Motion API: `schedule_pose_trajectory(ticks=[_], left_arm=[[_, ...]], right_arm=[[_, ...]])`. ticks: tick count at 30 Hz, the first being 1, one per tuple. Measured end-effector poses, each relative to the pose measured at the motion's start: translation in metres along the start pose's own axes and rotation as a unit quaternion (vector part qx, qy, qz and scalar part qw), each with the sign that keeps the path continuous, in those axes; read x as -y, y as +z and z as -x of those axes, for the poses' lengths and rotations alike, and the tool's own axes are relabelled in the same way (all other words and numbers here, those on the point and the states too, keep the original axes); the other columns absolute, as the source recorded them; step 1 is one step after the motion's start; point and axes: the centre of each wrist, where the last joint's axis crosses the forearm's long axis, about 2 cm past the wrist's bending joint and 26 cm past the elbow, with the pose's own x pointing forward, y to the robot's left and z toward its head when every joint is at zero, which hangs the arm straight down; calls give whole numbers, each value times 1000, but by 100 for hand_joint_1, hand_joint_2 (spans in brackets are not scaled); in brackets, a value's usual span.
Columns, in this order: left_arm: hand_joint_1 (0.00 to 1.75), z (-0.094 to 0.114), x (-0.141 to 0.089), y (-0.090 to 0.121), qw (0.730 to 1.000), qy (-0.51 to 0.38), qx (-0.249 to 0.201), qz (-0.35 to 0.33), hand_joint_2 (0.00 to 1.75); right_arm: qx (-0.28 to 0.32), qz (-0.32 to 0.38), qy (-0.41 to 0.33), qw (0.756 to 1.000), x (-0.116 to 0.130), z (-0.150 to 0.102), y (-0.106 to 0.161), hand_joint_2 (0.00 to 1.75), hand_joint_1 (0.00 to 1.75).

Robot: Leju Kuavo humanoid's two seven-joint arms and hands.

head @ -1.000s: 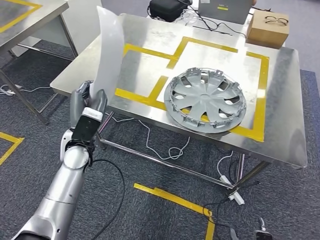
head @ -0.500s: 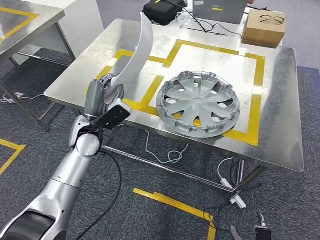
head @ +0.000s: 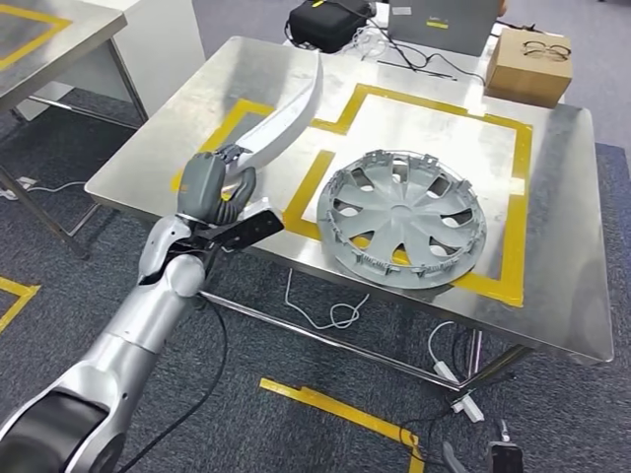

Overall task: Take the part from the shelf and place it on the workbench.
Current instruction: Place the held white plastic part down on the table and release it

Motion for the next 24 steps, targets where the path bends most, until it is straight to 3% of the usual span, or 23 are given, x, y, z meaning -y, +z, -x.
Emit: schedule_pose_trajectory(ticks=[7,16,24], left_arm=[[175,15,19,1,995,-55,-37,69,175],[175,35,24,-3,987,-95,-80,104,175],[175,57,32,12,968,-147,-141,145,175]], right_arm=[[-2,-5,1,1000,0,1,0,175,0],[1,-7,2,1000,0,-1,-4,175,0],[-3,-12,2,1000,-1,1,-2,175,0]])
